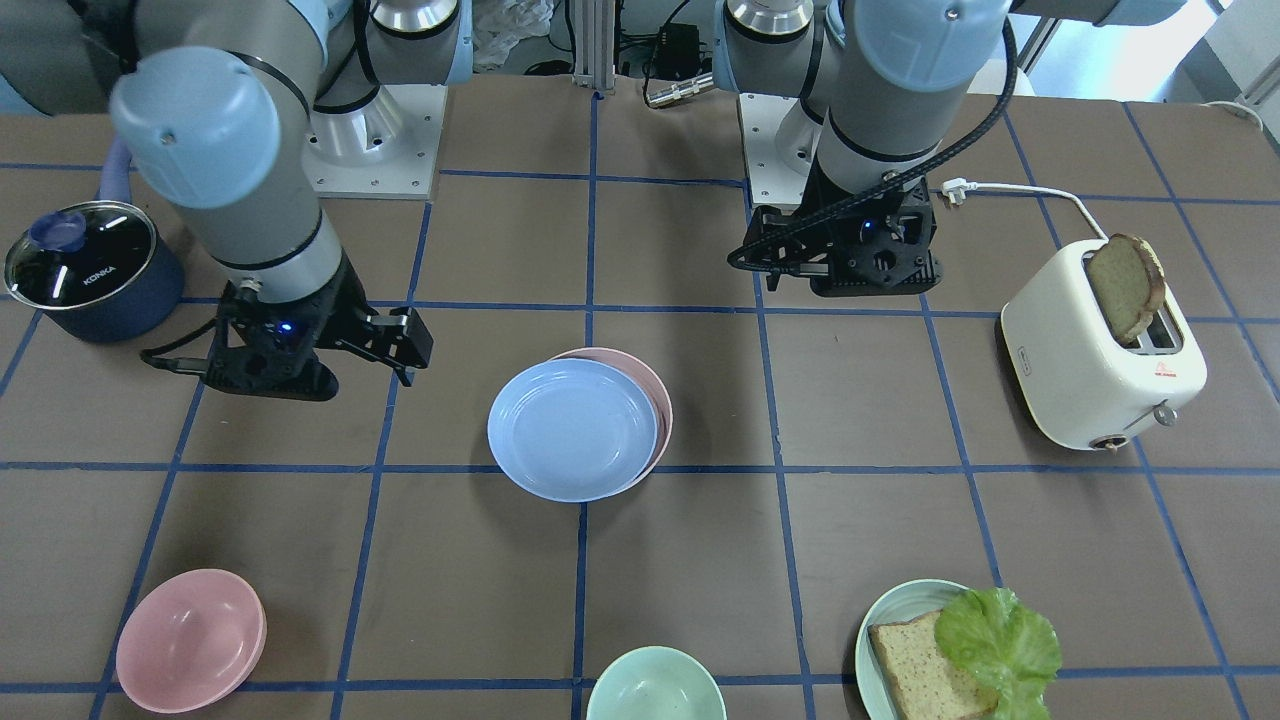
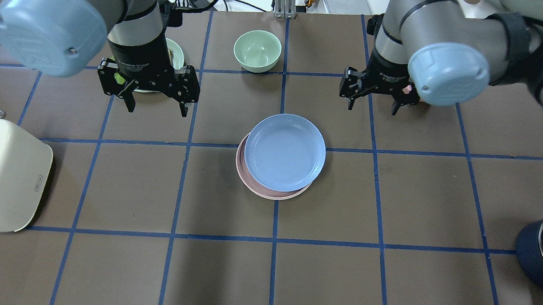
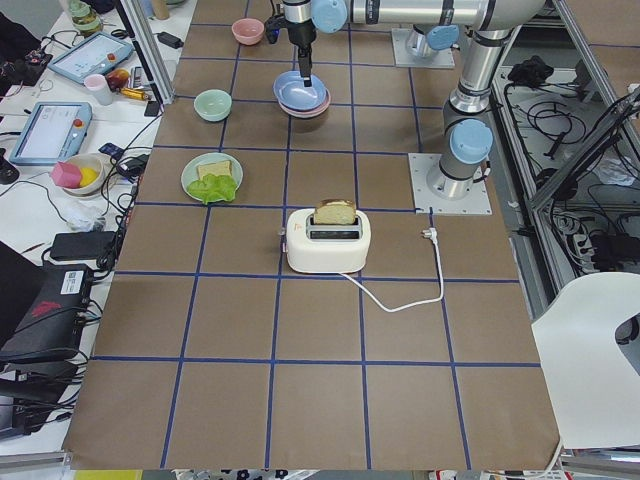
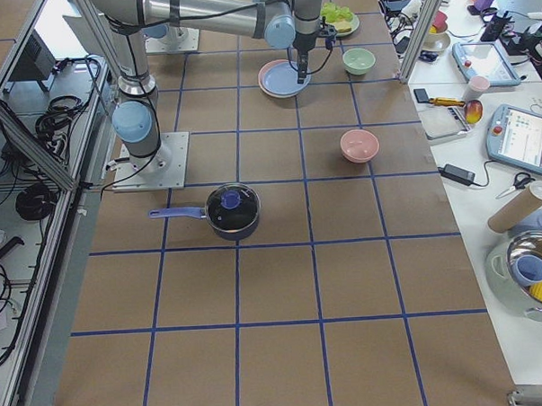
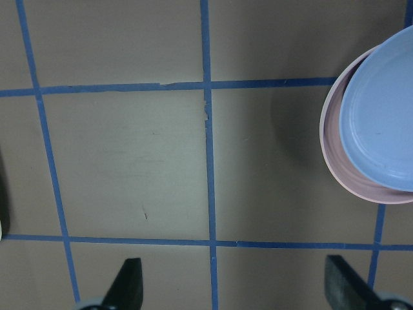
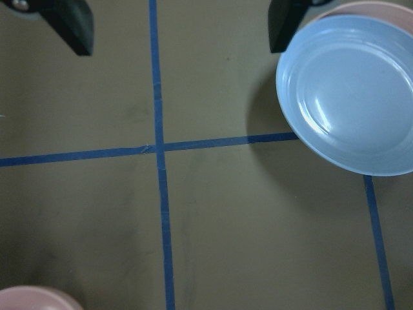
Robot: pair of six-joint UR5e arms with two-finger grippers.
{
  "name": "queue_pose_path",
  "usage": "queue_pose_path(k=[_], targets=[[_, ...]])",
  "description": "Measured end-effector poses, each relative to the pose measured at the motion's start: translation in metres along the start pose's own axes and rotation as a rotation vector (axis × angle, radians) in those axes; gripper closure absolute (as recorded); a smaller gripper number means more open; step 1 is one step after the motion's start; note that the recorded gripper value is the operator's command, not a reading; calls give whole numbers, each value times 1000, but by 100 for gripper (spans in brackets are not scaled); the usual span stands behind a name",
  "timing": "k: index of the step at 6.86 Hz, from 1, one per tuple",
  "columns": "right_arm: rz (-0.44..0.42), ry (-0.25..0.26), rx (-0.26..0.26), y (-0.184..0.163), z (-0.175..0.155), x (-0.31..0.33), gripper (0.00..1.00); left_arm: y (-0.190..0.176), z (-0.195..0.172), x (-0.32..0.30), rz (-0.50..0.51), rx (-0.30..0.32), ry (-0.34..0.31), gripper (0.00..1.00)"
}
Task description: Stack three plates with pink and blue
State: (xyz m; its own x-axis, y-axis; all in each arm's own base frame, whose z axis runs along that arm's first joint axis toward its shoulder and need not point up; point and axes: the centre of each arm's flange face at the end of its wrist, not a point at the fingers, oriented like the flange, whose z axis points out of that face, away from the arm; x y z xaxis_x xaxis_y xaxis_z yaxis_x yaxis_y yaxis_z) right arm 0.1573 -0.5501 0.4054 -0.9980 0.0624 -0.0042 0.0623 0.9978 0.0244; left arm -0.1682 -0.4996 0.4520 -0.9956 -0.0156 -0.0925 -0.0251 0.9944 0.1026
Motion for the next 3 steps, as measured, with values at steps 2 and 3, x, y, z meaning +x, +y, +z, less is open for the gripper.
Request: queue_pose_path(k=[2, 3], targets=[[-104, -2, 30, 15, -50, 26, 0, -1, -16, -10, -4, 67, 13, 0], [-125, -2, 57, 25, -68, 32, 0, 0, -21, -9, 6, 86, 15, 0]])
